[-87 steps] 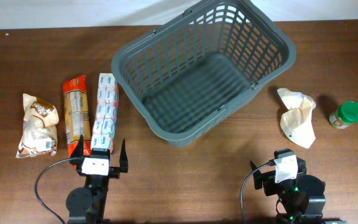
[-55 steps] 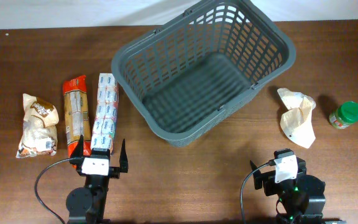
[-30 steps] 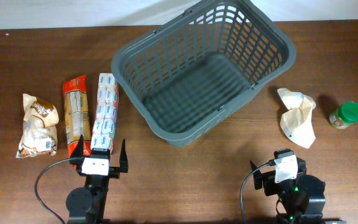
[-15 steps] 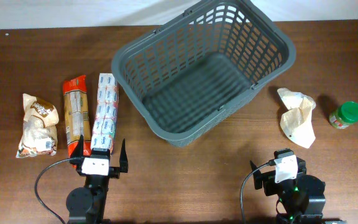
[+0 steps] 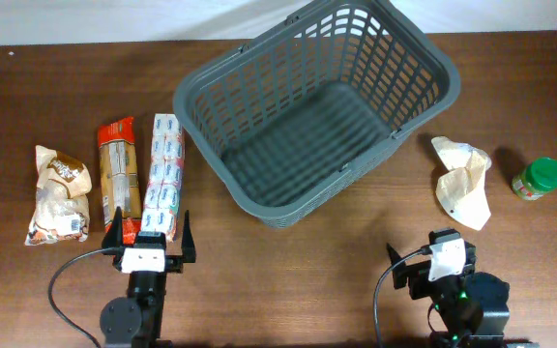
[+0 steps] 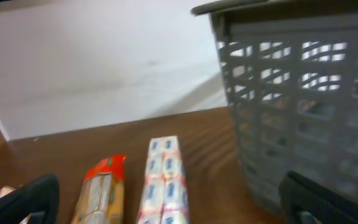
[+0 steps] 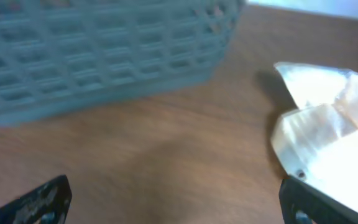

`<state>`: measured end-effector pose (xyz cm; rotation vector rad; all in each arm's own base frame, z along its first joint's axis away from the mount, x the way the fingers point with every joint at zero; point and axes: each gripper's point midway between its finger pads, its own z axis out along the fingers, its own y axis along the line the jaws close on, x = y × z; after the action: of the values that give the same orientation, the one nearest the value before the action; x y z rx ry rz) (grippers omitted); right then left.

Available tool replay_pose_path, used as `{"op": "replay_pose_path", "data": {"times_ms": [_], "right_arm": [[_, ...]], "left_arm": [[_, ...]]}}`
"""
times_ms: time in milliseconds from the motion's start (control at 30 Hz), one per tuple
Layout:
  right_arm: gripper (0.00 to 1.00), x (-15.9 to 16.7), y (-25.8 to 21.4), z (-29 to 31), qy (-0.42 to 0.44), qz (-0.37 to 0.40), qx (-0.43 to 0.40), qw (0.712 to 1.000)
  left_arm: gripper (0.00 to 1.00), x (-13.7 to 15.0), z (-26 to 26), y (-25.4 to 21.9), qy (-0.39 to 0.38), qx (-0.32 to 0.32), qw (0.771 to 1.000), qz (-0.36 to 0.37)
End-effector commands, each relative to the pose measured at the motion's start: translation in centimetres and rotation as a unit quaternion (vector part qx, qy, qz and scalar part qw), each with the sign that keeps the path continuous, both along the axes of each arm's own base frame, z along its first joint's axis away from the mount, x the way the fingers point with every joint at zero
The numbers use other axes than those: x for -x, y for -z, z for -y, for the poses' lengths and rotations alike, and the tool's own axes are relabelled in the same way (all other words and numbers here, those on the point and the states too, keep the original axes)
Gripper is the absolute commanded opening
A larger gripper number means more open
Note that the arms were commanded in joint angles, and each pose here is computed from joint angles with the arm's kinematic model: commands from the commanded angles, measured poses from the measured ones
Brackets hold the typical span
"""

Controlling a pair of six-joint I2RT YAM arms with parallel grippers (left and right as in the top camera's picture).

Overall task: Pack container
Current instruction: 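Reach both grippers to the grey basket's rims and grasp them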

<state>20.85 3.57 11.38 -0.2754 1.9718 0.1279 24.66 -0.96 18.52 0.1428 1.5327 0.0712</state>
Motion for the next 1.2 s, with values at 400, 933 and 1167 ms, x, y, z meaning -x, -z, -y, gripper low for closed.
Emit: {"op": "replay_pose_path", "data": {"times_ms": [400,933,1167], "right_arm": [[0.99,-1.5,-13.4,-2.5,-0.065,0.027,-0.038,0.997],[0.99,-8.8,-23.7,-4.9,-0.136,-0.146,-0.083,0.976],[0.99,-12.2,-24.5,-3.0,-0.046,-0.171,-0.11,0.978]], "left_arm": [[0.99,-0.8,1.3,-8.6,0.035,0.08,0.992,-0.087],[0.99,-10.6,4.7,-19.4,0.122,0.056,0.944,-0.301],[0.99,-11.6,6.3,-20.9,0.166,0.086,0.939,-0.288]]}}
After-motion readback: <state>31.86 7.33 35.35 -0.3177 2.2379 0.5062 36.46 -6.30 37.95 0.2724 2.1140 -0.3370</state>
